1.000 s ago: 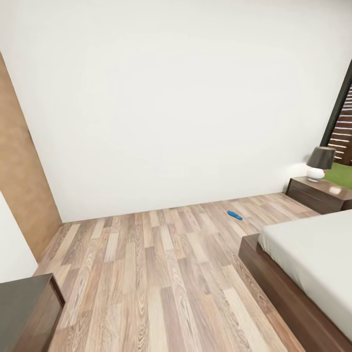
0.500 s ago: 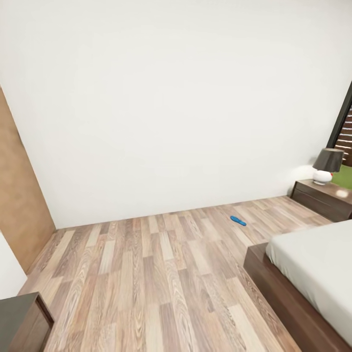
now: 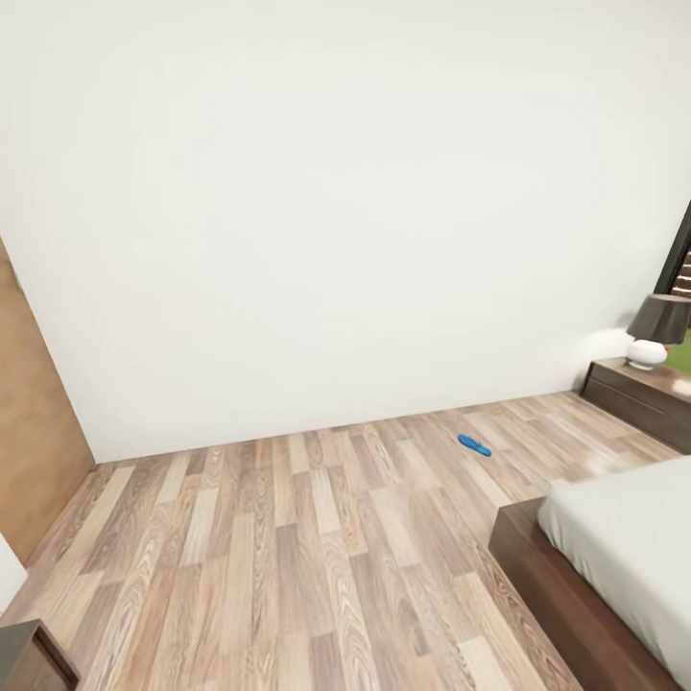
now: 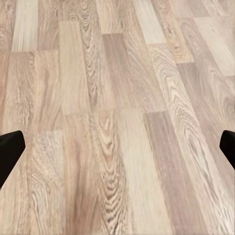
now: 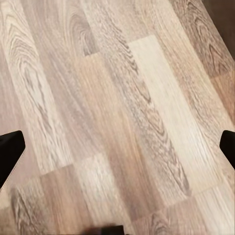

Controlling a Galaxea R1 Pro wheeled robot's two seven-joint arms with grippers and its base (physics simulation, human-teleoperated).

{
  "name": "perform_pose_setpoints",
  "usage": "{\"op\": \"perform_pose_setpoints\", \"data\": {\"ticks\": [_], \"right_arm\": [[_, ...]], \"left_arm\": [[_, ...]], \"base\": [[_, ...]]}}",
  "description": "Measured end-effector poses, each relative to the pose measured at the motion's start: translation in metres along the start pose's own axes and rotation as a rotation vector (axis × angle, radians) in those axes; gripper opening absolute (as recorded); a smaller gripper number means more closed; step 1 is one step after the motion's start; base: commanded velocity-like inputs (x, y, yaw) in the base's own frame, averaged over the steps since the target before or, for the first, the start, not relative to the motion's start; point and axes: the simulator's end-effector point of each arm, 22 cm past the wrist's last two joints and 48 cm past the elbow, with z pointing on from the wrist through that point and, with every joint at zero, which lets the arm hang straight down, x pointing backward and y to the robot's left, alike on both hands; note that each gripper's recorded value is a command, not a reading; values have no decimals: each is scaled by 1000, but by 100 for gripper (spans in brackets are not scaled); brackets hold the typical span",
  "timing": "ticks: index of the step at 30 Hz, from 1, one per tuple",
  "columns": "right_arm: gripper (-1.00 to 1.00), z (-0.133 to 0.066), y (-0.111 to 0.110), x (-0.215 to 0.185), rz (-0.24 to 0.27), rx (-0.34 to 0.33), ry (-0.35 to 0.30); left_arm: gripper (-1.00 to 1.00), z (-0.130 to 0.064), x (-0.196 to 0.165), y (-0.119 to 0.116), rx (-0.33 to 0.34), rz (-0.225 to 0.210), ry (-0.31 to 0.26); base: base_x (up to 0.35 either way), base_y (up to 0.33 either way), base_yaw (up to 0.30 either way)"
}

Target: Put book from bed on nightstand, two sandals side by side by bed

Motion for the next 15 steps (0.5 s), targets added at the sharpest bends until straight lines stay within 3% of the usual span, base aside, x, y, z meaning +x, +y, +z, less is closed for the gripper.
{"op": "perform_pose_setpoints", "data": {"ticks": [15], "right_arm": [[100, 0, 0, 0, 0, 0, 0]], "left_arm": [[100, 0, 0, 0, 0, 0, 1]], "base": [[333, 0, 0]]}}
